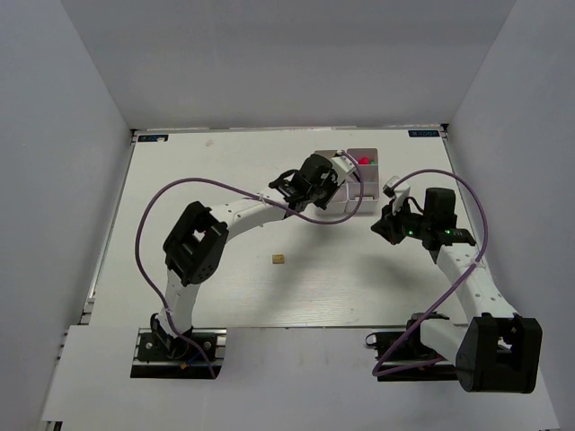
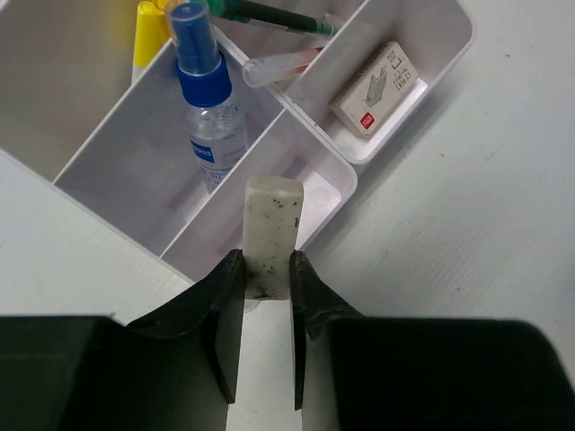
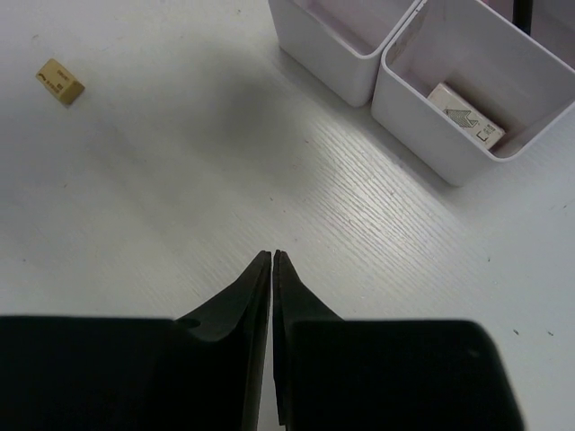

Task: Sort the stationery into containers
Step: Place the stationery into the container, then grab a piece of stationery with the right arm

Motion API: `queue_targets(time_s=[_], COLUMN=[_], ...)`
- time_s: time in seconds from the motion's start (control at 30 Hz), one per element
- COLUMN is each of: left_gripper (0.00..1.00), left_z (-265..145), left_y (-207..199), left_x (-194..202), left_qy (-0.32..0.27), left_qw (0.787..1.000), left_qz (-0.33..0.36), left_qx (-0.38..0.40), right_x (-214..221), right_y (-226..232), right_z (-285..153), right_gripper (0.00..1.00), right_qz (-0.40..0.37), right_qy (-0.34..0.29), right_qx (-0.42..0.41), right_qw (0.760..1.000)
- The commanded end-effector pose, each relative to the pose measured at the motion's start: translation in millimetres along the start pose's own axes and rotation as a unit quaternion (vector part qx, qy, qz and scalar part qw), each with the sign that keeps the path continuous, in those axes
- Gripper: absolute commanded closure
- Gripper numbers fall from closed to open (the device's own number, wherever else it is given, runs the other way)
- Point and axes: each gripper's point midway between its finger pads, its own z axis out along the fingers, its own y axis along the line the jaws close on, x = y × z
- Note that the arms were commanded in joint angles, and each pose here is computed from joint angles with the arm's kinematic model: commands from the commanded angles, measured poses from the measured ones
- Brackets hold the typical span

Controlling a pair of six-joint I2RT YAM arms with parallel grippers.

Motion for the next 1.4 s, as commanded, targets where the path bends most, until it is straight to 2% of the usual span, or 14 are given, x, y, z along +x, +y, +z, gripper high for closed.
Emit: queue_targets(time_s=[0.0,0.23,0.37,0.53,0.63,0.8,0.9,0.93,1.0,1.03,1.13,1.17,1.2,1.37], left_gripper=[0.95,0.89,0.79,0.54,0.46,0.40,0.39,0.31,0.28,0.16,0.04,0.01,0.01,0.01], left_z=[-4.1,7.9,13.0,9.1,2.8,-22.6,-45.4,-67.5,-86.1,-97.4,-141.0,-144.9,-172.0,-216.8], left_y=[13.9,19.3,19.4,19.9,22.4,29.7,32.1,34.9,38.0,40.5,51.2,50.3,59.4,53.9], left_x=[-31.7,-32.1,-38.3,-40.9,-44.6,-79.2,-99.1,-117.9,-114.0,-115.1,-96.4,-71.4,-72.3,32.4], left_qy=[-0.042,-0.040,-0.043,-0.044,-0.048,-0.095,-0.125,-0.153,-0.156,-0.161,-0.154,-0.130,-0.143,-0.050], left_qw=[0.999,0.998,0.998,0.998,0.997,0.993,0.988,0.984,0.981,0.979,0.972,0.973,0.966,0.949], left_qz=[-0.002,-0.012,-0.018,-0.018,-0.023,-0.028,-0.050,-0.060,-0.082,-0.091,-0.131,-0.141,-0.159,-0.253], left_qx=[-0.023,-0.042,-0.042,-0.042,-0.049,-0.059,-0.072,-0.073,-0.082,-0.088,-0.122,-0.128,-0.143,-0.184], right_x=[-7.5,-3.8,-3.6,-1.8,-1.8,-0.7,1.4,-1.9,6.9,5.8,6.8,4.4,7.5,9.7], right_y=[2.5,3.3,4.8,5.0,7.0,13.7,39.6,52.2,60.1,65.5,68.6,68.1,69.1,85.4], right_z=[-1.2,-1.5,-1.8,-1.6,-0.9,-1.9,-5.2,-7.4,-7.6,-7.9,-2.7,1.1,4.4,30.4], right_gripper=[0.90,0.87,0.82,0.77,0.71,0.58,0.47,0.44,0.36,0.32,0.21,0.20,0.20,0.20], right_qz=[-0.005,-0.001,-0.002,-0.003,-0.003,-0.027,-0.090,-0.100,-0.141,-0.146,-0.167,-0.180,-0.174,-0.209], right_qy=[-0.020,-0.018,-0.018,-0.017,-0.017,-0.015,-0.027,-0.045,-0.045,-0.052,-0.049,-0.049,-0.041,0.008], right_qx=[-0.006,-0.007,-0.008,-0.009,-0.014,-0.038,-0.118,-0.152,-0.180,-0.196,-0.219,-0.229,-0.239,-0.283], right_qw=[1.000,1.000,1.000,1.000,1.000,0.999,0.989,0.982,0.972,0.968,0.960,0.955,0.954,0.936])
